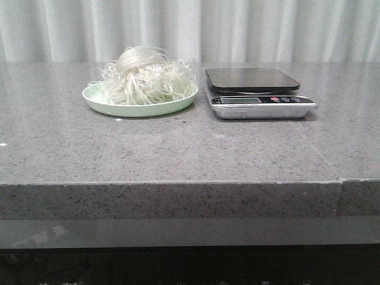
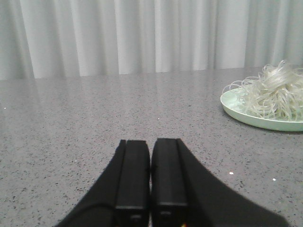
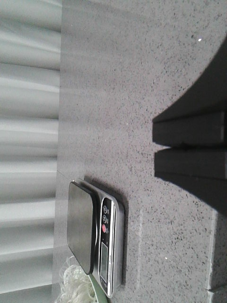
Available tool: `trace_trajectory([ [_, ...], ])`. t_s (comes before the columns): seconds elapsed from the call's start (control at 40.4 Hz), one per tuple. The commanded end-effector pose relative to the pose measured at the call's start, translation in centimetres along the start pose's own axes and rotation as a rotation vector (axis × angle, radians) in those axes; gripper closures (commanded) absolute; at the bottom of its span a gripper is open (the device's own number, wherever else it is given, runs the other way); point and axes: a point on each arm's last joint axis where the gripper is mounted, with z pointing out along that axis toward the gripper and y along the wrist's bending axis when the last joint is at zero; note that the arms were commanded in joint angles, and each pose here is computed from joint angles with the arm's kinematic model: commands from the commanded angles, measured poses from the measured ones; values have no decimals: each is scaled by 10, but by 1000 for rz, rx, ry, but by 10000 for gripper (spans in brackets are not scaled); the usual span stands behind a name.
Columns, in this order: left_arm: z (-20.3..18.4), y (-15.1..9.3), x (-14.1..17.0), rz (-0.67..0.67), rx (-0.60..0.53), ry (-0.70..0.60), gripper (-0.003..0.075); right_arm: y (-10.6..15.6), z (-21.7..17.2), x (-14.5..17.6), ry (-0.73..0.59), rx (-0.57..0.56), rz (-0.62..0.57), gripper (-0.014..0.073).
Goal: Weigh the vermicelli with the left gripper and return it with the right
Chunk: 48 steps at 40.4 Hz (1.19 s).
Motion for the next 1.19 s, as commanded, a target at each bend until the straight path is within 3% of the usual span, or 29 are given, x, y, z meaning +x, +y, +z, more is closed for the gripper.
trace_trajectory([
  [0.0,-1,0,4,-18,-1,-66,565,-1,-2,-9,-99,10,3,463],
  [0.47,-1,0,4,-18,-1,-66,565,-1,-2,-9,-101,10,3,463],
  [0.693,-1,0,-1,-18,-2,-118,565,-1,-3,-19,-180,12,26,463],
  [0.817,-6,1,-26,-18,-5,-285,565,0,-9,-43,-216,2,64,463],
  [0.916,-13,1,-57,-18,-6,-343,565,2,-18,-73,-248,-10,58,463],
  [1.163,-26,4,-134,-18,-5,-278,565,6,-27,-143,-219,-30,47,463],
])
